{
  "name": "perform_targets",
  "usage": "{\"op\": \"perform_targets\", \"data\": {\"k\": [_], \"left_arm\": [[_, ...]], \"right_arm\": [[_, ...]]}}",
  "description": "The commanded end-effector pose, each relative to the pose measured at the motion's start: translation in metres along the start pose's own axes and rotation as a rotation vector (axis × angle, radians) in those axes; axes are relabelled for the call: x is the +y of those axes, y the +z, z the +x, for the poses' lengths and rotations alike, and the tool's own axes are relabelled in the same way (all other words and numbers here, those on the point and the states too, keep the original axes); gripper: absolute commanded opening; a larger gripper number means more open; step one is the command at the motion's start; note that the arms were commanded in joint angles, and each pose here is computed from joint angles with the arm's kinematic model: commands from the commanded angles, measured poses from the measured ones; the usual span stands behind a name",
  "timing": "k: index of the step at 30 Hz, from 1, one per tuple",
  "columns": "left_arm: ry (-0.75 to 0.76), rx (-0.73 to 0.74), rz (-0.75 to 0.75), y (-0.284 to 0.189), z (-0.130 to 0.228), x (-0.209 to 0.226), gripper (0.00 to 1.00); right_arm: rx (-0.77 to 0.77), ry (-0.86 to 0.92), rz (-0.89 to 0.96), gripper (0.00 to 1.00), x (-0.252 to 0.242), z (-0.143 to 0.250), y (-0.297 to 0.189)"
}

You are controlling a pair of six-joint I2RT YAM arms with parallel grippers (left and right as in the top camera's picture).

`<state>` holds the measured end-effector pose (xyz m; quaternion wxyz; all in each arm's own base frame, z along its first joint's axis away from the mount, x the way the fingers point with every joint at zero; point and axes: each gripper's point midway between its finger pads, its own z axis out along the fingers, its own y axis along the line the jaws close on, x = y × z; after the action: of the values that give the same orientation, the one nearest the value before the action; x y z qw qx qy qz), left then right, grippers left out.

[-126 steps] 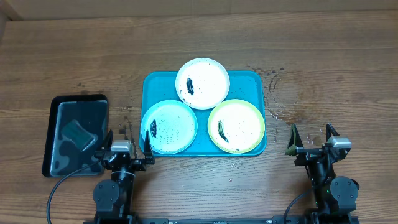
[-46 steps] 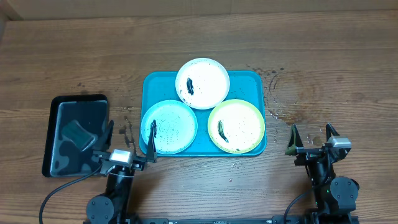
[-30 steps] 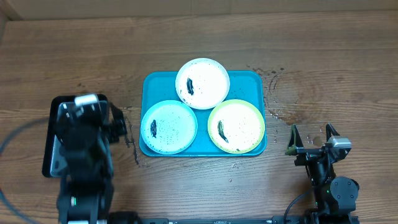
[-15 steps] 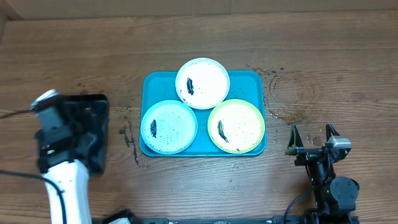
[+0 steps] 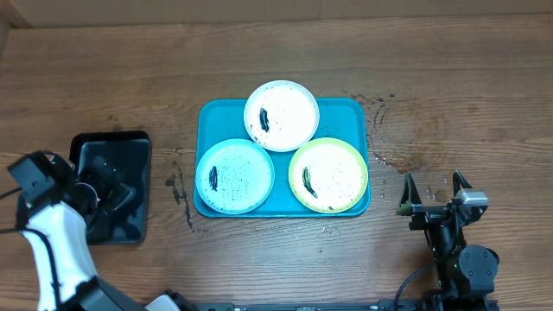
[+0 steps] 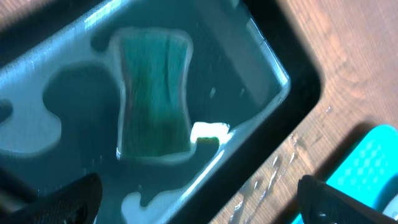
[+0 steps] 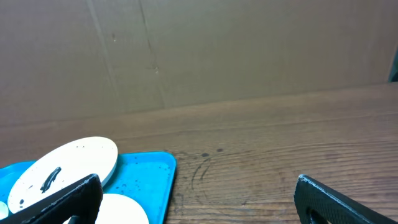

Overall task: Clean dirty plates on tray and stack at the side
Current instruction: 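Move the left gripper down into the black basin toward the green sponge, then grasp the green sponge with the left gripper and dip it in water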

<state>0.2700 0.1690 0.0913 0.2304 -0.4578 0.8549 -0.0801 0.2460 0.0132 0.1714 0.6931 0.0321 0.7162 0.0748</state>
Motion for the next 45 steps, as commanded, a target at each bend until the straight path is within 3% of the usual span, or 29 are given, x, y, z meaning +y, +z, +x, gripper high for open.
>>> {"op": "perform_targets", "data": {"k": [1, 4, 9, 15, 18, 26, 32, 37, 45], "left_arm": [[0.010, -0.010, -0.133, -0.019, -0.032, 0.005, 1.00], [-0.015, -0.022, -0.150, -0.021, -0.044, 0.002, 1.00], [-0.087, 0.033, -0.217, -0.003, -0.027, 0.022, 1.00], [-0.113, 0.167, -0.175, 0.035, -0.002, 0.024, 1.00], [-0.123, 0.212, -0.168, 0.059, 0.003, 0.028, 0.87], [-0.142, 0.302, -0.185, 0.097, 0.021, 0.040, 0.88], [-0.109, 0.339, -0.160, 0.103, 0.030, 0.032, 0.85], [-0.057, 0.365, -0.156, 0.101, 0.036, 0.028, 0.69], [-0.047, 0.360, -0.305, 0.085, 0.025, 0.043, 0.73]], "right_arm": [[-0.007, -0.004, 0.015, 1.00, -0.003, 0.001, 0.000], [-0.007, -0.004, 0.015, 1.00, -0.003, 0.001, 0.000], [-0.007, -0.004, 0.015, 1.00, -0.003, 0.001, 0.000], [-0.007, -0.004, 0.015, 1.00, -0.003, 0.001, 0.000], [-0.007, -0.004, 0.015, 1.00, -0.003, 0.001, 0.000], [-0.007, -0.004, 0.015, 1.00, -0.003, 0.001, 0.000], [-0.007, -0.004, 0.015, 1.00, -0.003, 0.001, 0.000], [-0.007, -0.004, 0.015, 1.00, -0.003, 0.001, 0.000], [-0.007, -0.004, 0.015, 1.00, -0.003, 0.001, 0.000]]}}
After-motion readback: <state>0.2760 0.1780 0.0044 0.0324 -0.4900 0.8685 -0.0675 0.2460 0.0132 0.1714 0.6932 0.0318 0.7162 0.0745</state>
